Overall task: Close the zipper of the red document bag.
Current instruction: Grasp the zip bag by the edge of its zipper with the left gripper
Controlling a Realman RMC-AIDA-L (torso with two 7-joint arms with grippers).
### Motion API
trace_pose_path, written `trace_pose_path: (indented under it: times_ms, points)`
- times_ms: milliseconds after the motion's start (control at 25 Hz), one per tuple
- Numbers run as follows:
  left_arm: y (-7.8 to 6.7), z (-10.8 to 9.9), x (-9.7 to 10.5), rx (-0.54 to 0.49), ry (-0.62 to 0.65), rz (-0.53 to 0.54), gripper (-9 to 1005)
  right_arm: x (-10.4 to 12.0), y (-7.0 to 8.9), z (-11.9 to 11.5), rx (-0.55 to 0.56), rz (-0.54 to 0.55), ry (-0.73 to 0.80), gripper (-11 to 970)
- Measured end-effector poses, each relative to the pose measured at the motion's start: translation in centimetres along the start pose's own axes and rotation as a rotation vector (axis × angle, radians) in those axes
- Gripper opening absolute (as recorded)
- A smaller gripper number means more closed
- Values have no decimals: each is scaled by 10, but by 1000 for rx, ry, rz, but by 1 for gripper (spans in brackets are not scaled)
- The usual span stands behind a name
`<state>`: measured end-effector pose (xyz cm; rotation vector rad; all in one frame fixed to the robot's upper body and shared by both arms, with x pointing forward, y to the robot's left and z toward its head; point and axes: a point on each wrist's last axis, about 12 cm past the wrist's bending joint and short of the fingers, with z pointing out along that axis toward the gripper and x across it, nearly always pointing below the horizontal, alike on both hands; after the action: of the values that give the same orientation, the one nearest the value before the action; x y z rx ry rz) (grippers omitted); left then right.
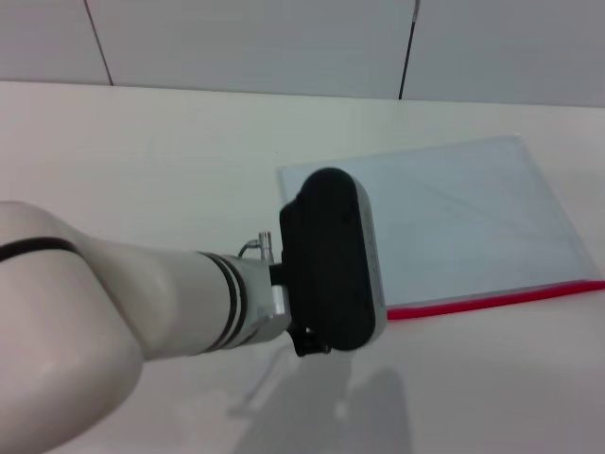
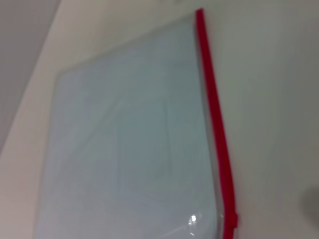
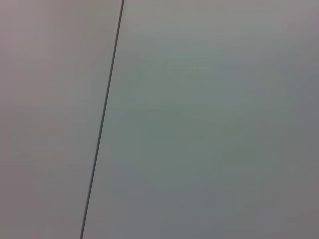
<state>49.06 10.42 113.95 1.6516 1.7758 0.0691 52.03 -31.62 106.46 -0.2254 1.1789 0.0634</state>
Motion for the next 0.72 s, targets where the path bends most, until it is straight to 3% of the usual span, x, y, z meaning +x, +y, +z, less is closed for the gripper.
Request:
trace_pose_path:
  times_ms: [240,720]
  points:
    - [-6,11,5,24,27,14,455,0,0,0,2,1,-1,729]
    - [0,26,18,-17,12,12,454,0,0,0,7,3,-3,730]
